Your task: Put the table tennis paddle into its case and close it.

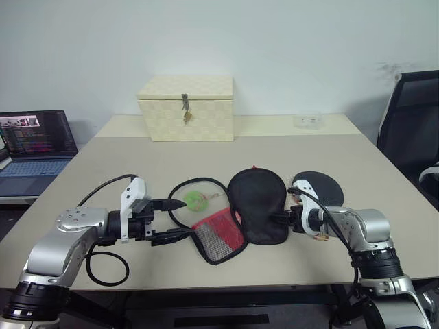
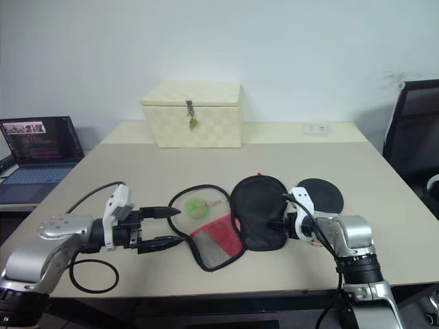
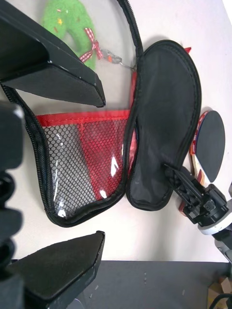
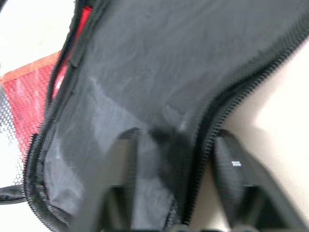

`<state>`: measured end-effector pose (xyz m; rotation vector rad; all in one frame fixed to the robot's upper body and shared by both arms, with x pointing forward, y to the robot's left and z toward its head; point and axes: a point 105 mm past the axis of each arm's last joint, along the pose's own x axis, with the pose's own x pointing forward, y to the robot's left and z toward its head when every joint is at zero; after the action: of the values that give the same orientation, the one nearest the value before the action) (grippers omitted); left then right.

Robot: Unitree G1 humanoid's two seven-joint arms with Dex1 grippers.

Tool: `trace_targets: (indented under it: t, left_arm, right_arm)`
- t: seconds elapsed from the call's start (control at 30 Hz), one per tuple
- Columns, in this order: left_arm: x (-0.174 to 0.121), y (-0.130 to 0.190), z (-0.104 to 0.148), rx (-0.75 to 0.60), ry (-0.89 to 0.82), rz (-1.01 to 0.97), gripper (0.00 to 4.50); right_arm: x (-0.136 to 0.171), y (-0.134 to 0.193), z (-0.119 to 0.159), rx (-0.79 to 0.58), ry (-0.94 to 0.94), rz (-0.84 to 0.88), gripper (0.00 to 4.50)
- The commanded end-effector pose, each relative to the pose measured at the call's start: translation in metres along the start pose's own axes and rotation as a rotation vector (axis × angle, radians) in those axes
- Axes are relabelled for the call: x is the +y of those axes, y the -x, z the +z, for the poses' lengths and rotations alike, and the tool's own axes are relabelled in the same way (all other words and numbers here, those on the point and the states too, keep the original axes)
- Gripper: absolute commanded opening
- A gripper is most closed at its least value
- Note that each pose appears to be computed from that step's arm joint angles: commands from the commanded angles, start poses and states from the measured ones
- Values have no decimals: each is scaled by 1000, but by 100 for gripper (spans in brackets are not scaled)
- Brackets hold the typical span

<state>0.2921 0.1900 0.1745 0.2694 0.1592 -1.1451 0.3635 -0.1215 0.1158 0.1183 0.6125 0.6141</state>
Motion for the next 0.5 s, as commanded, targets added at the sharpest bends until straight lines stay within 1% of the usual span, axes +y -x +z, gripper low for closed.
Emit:
trace_targets:
  t: [0.03,0.07,0.1,0.2,0.33,0.4,0.5]
  left_arm:
    - [0,4,9,-14,-45,3,450]
    - [0,4,9,-14,-44,4,450]
    - [0,4,10,-14,-44,5,450]
    - [2,6,11,-16,-45,7,450]
    - [4,3,13,-20,-55,-8,450]
    - [6,0,16,-24,-64,-20,450]
    - [7,-2,17,-26,-70,-29,450]
  right_arm:
    - [-3,22,31,-119,68,-26,380]
    - [-8,29,38,-144,74,-49,420]
    - [-15,38,45,-173,68,-79,448]
    - [-35,58,53,-224,73,-187,448]
    - [-59,75,43,-244,59,-370,448]
    - [-61,78,31,-246,27,-444,448]
    - [-58,79,23,-251,-3,-493,448]
